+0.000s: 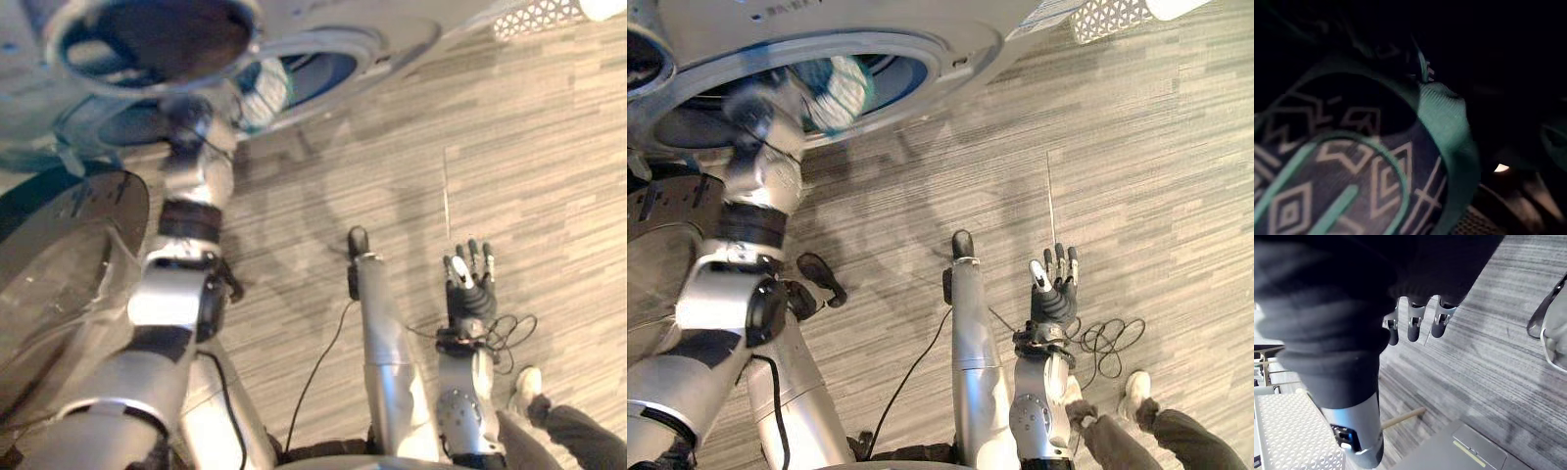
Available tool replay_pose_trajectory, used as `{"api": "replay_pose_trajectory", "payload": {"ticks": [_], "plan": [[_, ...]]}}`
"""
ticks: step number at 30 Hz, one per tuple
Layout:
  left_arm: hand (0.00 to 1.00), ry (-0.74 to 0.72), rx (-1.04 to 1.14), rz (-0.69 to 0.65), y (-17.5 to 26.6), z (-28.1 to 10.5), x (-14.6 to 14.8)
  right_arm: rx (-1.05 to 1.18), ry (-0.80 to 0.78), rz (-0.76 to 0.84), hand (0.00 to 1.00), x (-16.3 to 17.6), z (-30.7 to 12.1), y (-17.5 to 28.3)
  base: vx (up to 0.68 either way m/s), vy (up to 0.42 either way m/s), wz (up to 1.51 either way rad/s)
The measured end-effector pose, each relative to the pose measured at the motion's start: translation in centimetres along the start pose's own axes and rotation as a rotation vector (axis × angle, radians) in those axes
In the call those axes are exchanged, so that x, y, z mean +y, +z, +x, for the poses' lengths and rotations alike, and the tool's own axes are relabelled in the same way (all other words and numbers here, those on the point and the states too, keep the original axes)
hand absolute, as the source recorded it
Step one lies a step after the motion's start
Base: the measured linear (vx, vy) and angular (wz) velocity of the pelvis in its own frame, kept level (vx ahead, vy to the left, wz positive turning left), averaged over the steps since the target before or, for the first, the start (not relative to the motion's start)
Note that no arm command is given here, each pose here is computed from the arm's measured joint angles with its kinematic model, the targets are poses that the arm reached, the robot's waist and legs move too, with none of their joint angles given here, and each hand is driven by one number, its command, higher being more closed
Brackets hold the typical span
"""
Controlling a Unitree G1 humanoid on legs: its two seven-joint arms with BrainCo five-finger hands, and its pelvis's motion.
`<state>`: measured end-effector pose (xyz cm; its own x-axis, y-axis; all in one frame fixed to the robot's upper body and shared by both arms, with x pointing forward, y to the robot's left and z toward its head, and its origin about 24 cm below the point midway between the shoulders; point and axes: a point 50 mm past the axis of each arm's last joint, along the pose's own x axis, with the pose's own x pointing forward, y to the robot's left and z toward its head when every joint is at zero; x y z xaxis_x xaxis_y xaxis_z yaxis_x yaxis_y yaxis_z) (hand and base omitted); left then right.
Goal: Pick up the laundry basket with both hands and put the clothes into the washing machine.
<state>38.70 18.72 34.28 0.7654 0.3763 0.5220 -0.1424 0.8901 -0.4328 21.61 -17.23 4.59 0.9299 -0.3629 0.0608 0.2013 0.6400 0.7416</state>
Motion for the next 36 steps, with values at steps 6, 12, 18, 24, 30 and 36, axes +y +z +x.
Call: {"api": "replay_pose_trajectory", "payload": {"ticks": [6,12,18,24,30,36], "plan": [[1.00,-0.050,-0.252,0.044,7.3,1.4,-3.1,0.017,-0.001,0.008,0.00,-1.1,-0.9,0.0,-0.01,0.106,-0.09],[0.00,-0.123,-0.521,0.428,9.3,-0.5,-7.6,0.032,0.005,-0.003,0.00,-1.9,-1.6,0.1,0.01,0.069,-0.01],[0.00,-0.293,-0.866,0.997,8.8,-3.1,-12.1,-0.014,0.039,-0.020,0.00,-2.5,-1.3,1.6,-0.03,0.077,-0.02],[0.00,-0.358,-0.901,1.107,9.1,-3.3,-13.1,-0.016,0.012,0.006,0.00,-3.4,-1.4,2.0,-0.03,0.079,-0.05],[0.00,-0.346,-0.867,1.142,9.2,-2.6,-12.9,-0.003,0.034,-0.004,0.00,-3.4,-1.4,2.0,-0.03,0.067,-0.03],[0.00,-0.215,-0.819,1.136,11.3,-0.7,-11.2,0.027,0.009,-0.012,0.00,-4.1,-1.6,1.4,-0.04,0.072,-0.09]]}}
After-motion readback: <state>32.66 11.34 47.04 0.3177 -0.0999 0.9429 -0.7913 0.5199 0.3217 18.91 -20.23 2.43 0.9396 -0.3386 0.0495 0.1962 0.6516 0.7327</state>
